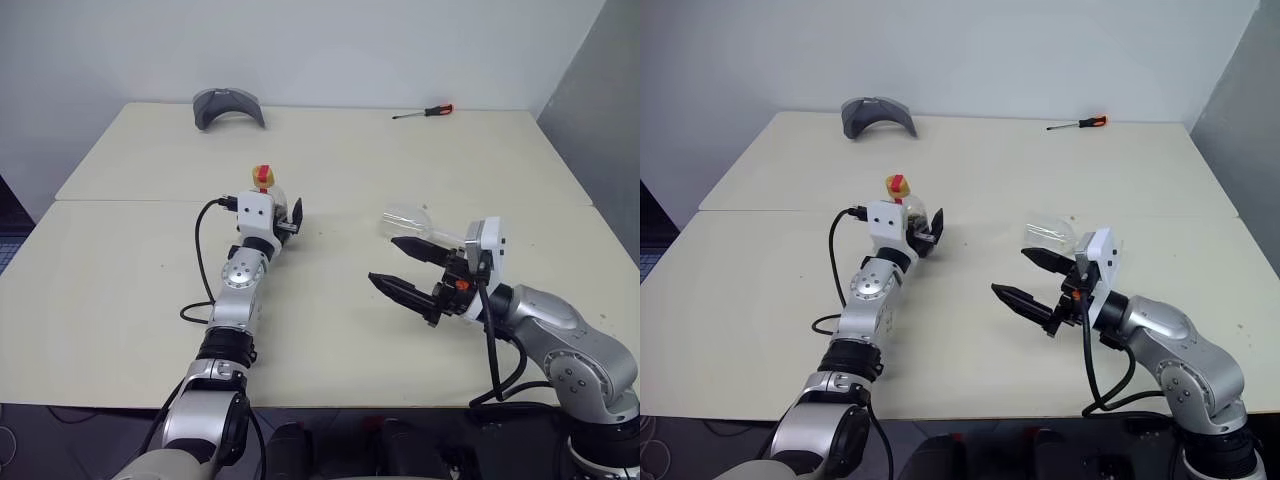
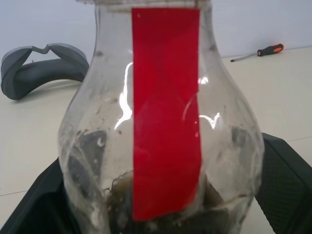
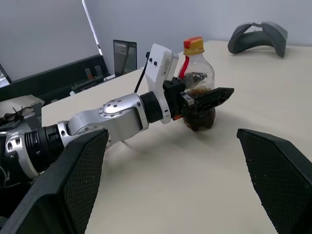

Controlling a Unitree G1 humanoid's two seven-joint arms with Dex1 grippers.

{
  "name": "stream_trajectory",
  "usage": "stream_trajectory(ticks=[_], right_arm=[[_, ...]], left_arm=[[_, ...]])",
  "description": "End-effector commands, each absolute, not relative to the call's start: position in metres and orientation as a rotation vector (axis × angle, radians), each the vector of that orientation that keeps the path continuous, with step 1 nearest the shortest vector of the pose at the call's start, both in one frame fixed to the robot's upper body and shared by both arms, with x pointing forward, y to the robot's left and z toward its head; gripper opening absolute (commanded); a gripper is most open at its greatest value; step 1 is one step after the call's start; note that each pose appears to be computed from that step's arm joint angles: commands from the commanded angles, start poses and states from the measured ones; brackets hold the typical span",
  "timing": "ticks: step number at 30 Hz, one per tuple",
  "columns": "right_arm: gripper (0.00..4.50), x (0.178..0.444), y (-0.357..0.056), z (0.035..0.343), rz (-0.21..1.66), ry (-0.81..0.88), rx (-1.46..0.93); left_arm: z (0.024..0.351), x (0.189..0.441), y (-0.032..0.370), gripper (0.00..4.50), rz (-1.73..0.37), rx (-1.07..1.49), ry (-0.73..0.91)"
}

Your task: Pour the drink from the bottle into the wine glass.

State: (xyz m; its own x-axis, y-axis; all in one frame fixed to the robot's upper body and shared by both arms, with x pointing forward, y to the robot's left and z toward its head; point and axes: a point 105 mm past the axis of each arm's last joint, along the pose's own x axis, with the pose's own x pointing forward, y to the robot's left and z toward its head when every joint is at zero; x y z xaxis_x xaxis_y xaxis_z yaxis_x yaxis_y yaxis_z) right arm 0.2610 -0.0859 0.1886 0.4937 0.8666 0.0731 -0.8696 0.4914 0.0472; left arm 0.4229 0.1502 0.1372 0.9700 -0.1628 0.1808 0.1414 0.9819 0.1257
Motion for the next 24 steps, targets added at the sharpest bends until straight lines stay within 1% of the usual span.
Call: stream_trajectory(ticks=[1, 2, 5, 9, 11, 13, 15, 20, 24], right_arm=[[4.50, 0.2600, -0.0856, 0.2004, 1.059, -0.086, 0.069], [4.50, 0.2599, -0.0854, 0.2008, 1.059, -0.087, 0.068], [4.50, 0.2601, -0.0840, 0.2035, 1.059, -0.090, 0.067], [4.50, 0.2595, -0.0837, 0.2040, 1.060, -0.087, 0.064], [4.50, 0.2601, -0.0838, 0.2041, 1.060, -0.086, 0.064], [4.50, 0.2612, -0.0840, 0.2039, 1.060, -0.086, 0.064], [4.50, 0.2617, -0.0838, 0.2039, 1.061, -0.087, 0.066], [4.50, 0.2620, -0.0843, 0.2022, 1.064, -0.085, 0.069], [4.50, 0.2636, -0.0835, 0.2009, 1.069, -0.084, 0.062]], left_arm=[[0.1498, 0.4238, 0.1467, 4.48, -0.163, 0.101, -0.233], [0.1498, 0.4235, 0.1462, 4.48, -0.164, 0.095, -0.234], [0.1517, 0.4224, 0.1439, 3.91, -0.178, 0.078, -0.248], [0.1534, 0.4233, 0.1444, 2.74, -0.173, 0.078, -0.251], [0.1539, 0.4236, 0.1456, 2.37, -0.171, 0.078, -0.252], [0.1542, 0.4238, 0.1469, 2.10, -0.169, 0.080, -0.253], [0.1549, 0.4237, 0.1482, 1.96, -0.167, 0.081, -0.255], [0.1563, 0.4220, 0.1490, 1.88, -0.175, 0.085, -0.255], [0.1593, 0.4145, 0.1537, 1.76, -0.217, 0.082, -0.239]])
